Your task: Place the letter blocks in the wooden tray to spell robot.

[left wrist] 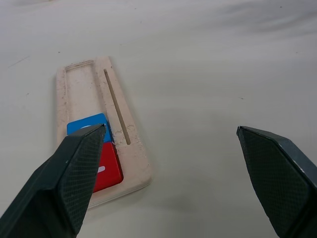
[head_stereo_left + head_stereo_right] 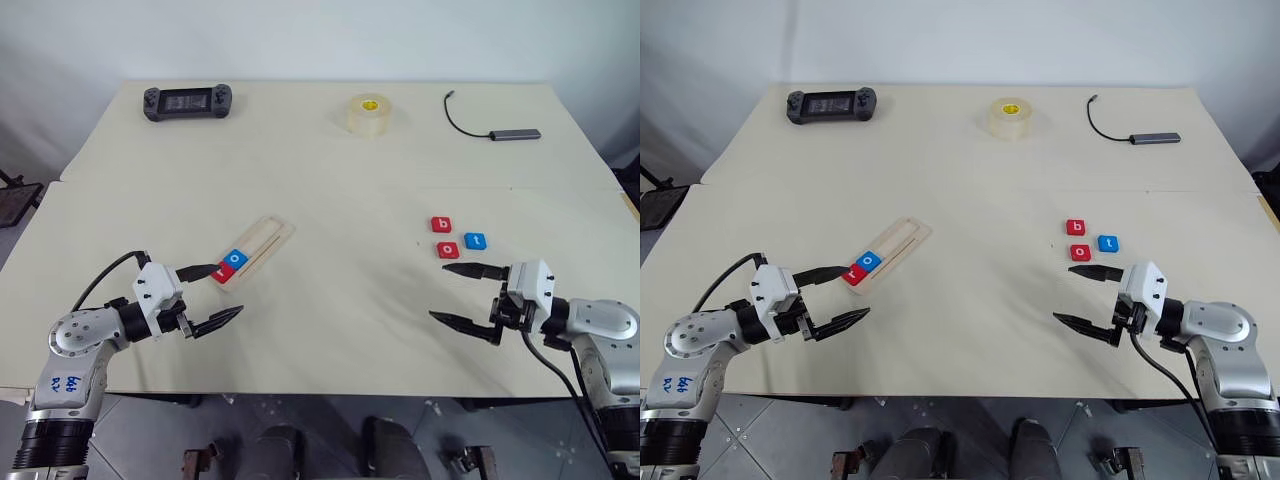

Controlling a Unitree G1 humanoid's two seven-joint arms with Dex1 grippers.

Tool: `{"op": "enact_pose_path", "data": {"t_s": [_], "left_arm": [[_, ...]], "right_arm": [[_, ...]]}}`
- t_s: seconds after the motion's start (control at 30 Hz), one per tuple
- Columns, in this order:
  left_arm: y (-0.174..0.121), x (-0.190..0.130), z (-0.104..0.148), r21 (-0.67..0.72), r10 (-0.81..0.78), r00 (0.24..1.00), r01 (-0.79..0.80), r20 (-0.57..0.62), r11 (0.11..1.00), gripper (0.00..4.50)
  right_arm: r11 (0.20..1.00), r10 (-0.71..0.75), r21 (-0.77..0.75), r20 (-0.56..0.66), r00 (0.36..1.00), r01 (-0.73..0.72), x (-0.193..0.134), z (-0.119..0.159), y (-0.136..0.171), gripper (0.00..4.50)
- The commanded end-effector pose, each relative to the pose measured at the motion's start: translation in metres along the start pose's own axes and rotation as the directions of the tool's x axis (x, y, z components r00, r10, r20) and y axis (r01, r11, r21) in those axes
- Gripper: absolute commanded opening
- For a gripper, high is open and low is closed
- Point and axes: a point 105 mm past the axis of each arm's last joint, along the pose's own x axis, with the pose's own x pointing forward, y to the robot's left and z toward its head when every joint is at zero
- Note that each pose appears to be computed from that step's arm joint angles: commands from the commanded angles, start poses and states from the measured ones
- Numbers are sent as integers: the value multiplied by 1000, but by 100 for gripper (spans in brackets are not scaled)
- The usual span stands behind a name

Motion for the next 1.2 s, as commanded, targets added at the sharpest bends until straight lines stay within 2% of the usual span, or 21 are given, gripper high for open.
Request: {"op": "enact_pose_path", "data": {"t_s": [0.03, 0.17, 0.3, 0.5, 0.6, 0.73, 0.87, 1.0, 1.2], "left_arm": [[7, -6, 10, 53, 59, 998, -61, 26, 997, 450], [11, -12, 11, -3, 114, 991, -115, 64, 993, 450], [12, -35, -2, -61, 235, 970, -232, 55, 971, 450], [5, -83, -33, -133, 408, 912, -409, -38, 903, 450], [-3, -92, -42, -163, 429, 901, -435, -70, 886, 450], [-6, -80, -34, -194, 405, 914, -403, -34, 894, 450], [-5, -48, -14, -170, 361, 932, -354, 10, 920, 450], [12, -21, -4, -141, 406, 914, -401, 8, 905, 450], [14, 7, -11, -165, 348, 937, -347, -25, 923, 450]], "right_arm": [[1000, 14, -17, 21, 1000, -14, 1, 7, 1, 448], [1000, 25, -10, 32, 999, -25, 3, 8, 1, 448], [999, 41, -13, 108, 993, -40, 17, 20, 0, 448], [989, 143, -60, 250, 958, -132, 48, 58, 14, 448], [979, 204, -88, 301, 931, -186, 59, 73, 24, 448], [975, 220, -90, 315, 923, -201, 65, 80, 27, 448], [979, 203, -76, 289, 935, -189, 60, 75, 23, 448], [983, 186, -45, 282, 941, -181, 55, 72, 23, 448], [986, 163, -4, 269, 949, -168, 51, 65, 27, 448]]}}
